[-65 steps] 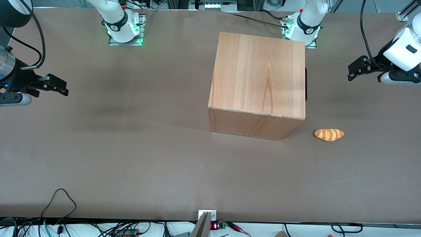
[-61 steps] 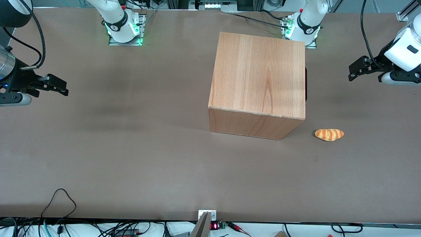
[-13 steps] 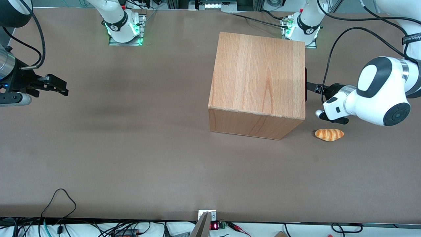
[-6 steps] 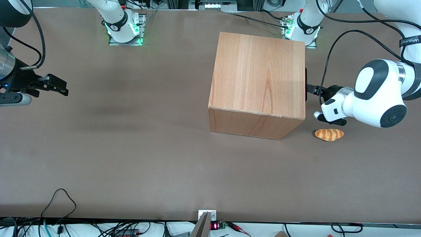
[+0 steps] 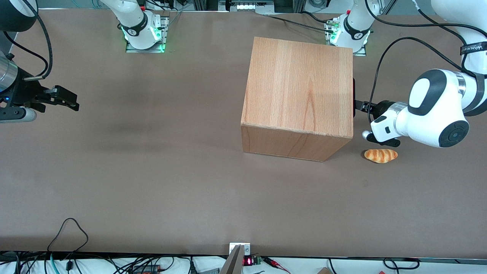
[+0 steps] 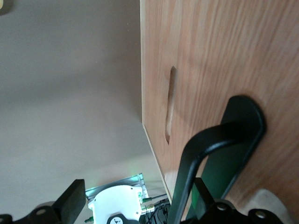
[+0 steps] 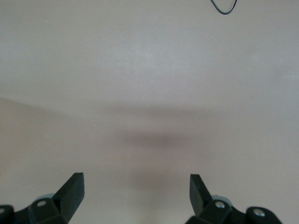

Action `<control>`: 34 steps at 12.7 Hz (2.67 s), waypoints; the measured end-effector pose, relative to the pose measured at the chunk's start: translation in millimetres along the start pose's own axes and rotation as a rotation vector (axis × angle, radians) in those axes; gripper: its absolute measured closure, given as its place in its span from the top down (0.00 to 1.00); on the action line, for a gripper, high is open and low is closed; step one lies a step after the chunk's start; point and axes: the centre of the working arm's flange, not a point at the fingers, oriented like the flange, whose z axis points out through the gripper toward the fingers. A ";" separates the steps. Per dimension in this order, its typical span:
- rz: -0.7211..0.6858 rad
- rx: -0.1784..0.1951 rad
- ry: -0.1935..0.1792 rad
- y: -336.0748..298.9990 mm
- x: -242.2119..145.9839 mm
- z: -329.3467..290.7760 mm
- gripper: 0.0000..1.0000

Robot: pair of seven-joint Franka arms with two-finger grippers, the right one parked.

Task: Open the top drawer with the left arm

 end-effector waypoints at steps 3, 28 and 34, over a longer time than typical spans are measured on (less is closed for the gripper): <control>0.002 0.005 0.008 2.7 -2.1 4.1 1.00; -0.013 -0.004 0.156 -36.8 -2.0 -6.7 1.00; -0.081 -0.036 0.187 -88.2 -12.7 -16.4 1.00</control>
